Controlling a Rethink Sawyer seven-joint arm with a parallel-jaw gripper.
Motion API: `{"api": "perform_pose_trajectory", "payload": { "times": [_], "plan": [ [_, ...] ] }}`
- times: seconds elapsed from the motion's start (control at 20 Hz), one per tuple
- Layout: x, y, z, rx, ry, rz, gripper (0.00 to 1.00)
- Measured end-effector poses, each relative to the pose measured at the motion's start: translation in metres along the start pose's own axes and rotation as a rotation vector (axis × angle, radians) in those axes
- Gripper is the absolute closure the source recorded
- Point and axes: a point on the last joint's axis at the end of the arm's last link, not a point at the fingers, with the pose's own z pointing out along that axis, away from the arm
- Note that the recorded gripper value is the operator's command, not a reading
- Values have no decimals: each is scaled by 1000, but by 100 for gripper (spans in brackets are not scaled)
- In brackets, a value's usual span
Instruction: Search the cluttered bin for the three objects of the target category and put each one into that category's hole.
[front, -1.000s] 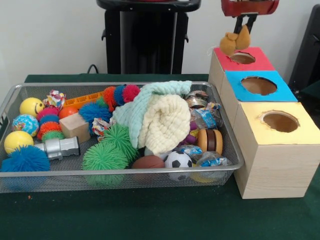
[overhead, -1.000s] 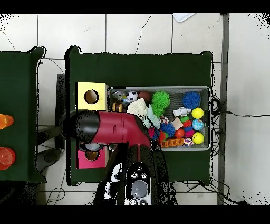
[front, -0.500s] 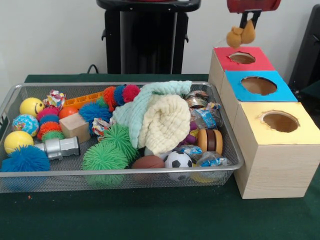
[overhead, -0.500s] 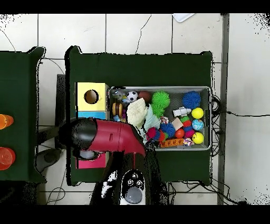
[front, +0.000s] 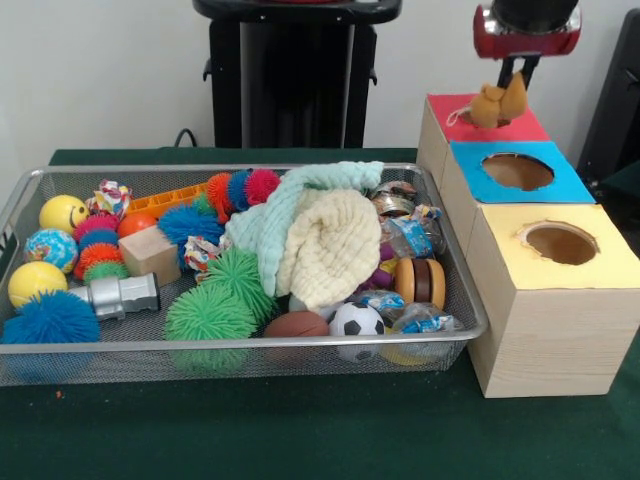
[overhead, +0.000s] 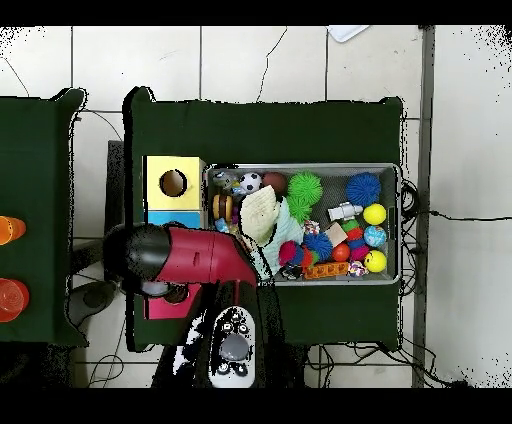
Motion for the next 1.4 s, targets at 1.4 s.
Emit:
{"api": "perform_pose_trajectory", "payload": {
  "times": [1.4],
  "plan": [
    [16,3,-6,38,4,-12,100]
  ]
}}
